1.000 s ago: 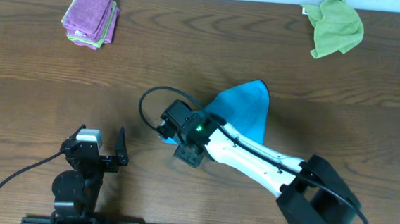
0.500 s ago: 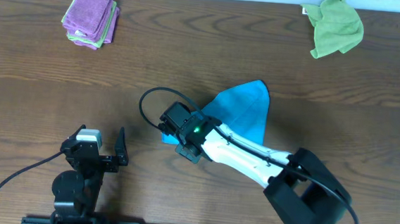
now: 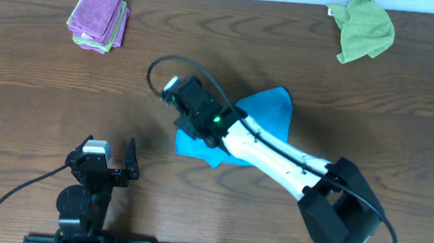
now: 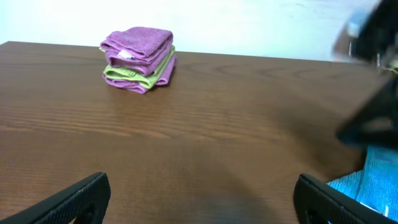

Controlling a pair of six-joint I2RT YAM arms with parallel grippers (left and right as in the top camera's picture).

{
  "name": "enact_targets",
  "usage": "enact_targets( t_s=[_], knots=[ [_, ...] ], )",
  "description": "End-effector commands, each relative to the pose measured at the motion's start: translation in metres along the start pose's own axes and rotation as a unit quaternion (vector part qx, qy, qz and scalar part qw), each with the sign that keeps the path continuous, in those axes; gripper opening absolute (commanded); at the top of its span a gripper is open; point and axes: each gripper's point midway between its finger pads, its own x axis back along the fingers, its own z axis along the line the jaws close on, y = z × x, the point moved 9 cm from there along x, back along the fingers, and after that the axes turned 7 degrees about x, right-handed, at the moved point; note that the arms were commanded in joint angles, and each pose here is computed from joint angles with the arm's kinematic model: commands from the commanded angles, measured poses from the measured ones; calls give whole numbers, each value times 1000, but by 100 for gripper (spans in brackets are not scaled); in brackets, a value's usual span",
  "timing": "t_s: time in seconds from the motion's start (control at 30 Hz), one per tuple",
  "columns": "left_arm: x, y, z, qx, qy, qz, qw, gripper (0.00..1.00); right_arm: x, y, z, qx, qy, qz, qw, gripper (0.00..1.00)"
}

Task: Fold the cloth

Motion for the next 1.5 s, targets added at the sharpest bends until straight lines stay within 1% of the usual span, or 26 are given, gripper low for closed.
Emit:
enact_targets(
  t_s=[0.0, 0.03, 0.07, 0.13, 0.17, 0.23, 0.33, 0.47, 0.57, 0.67, 0.77, 0.83, 0.87, 0.9, 0.93, 0.97, 1.0, 1.03, 1.07, 1.1, 1.13, 1.17, 1.2, 1.3, 1.37, 1.47],
  knots=[
    [-3, -11, 3, -4, 6, 16, 1000, 95, 0, 8, -23, -29, -25, -22, 999, 1],
    [-3, -11, 3, -4, 6, 16, 1000, 96, 0, 5, -25, -31, -23, -16, 999, 8],
    [-3, -11, 3, -4, 6, 16, 1000, 95, 0, 1, -24, -30, -16, -4, 999, 25],
    [-3, -11, 3, -4, 6, 16, 1000, 95, 1, -10, -21, -25, -3, 31, 999, 49],
    [-3, -11, 3, -4, 6, 16, 1000, 95, 4, -16, -18, -20, 4, 54, 998, 59],
    [-3, -11, 3, -4, 6, 16, 1000, 95, 14, -20, -17, -22, 11, 81, 996, 63],
    [-3, -11, 3, -4, 6, 16, 1000, 96, 51, -13, -26, -66, 6, 89, 994, 72],
    [-3, -11, 3, -4, 6, 16, 1000, 95, 119, -9, -49, -103, -13, 49, 993, 74],
    [-3, -11, 3, -4, 6, 16, 1000, 95, 165, -23, -61, -120, -25, 35, 992, 78],
    [-3, -10, 3, -5, 6, 14, 1000, 95, 199, -52, -63, -142, -33, 37, 989, 80],
    [-3, -10, 2, -1, 2, 14, 1000, 95, 212, -93, -52, -178, -35, 44, 983, 81],
    [-3, -11, -3, 58, -27, 21, 998, 95, 216, -117, -41, -196, -23, 50, 979, 82],
    [-2, -12, -9, 139, -60, 33, 988, 96, 219, -130, -34, -207, -11, 54, 977, 82],
    [-1, -12, -14, 230, -90, 52, 968, 95, 223, -142, -27, -219, 1, 58, 974, 82],
    [0, -13, -19, 313, -114, 74, 940, 95, 228, -150, -23, -227, 11, 59, 972, 82],
    [3, -14, -29, 405, -157, 120, 893, 95, 235, -159, -17, -232, 24, 59, 971, 82],
    [7, -15, -36, 454, -185, 155, 858, 95, 243, -165, -15, -233, 30, 55, 970, 82],
    [8, -15, -38, 479, -193, 171, 839, 95, 251, -169, -13, -234, 31, 47, 971, 82],
    [8, -15, -38, 487, -191, 173, 835, 95, 261, -173, -12, -235, 29, 34, 971, 82],
    [8, -15, -37, 479, -190, 169, 840, 95, 274, -177, -12, -235, 24, 10, 972, 84],
    [8, -15, -38, 483, -190, 169, 838, 95, 285, -179, -13, -237, 18, -15, 971, 85],
    [7, -15, -37, 509, -184, 173, 823, 95, 297, -181, -14, -238, 9, -40, 970, 86],
    [8, -15, -38, 538, -179, 181, 804, 95, 310, -183, -15, -240, -3, -70, 968, 89],
    [8, -10, -41, 531, -196, 175, 806, 96, 334, -190, -18, -244, -26, -107, 964, 94],
    [10, -6, -47, 520, -220, 173, 807, 96, 338, -193, -21, -246, -49, -101, 963, 95],
    [8, -9, -52, 510, -217, 182, 812, 96, 338, -194, -26, -248, -78, -96, 961, 96]
  ],
)
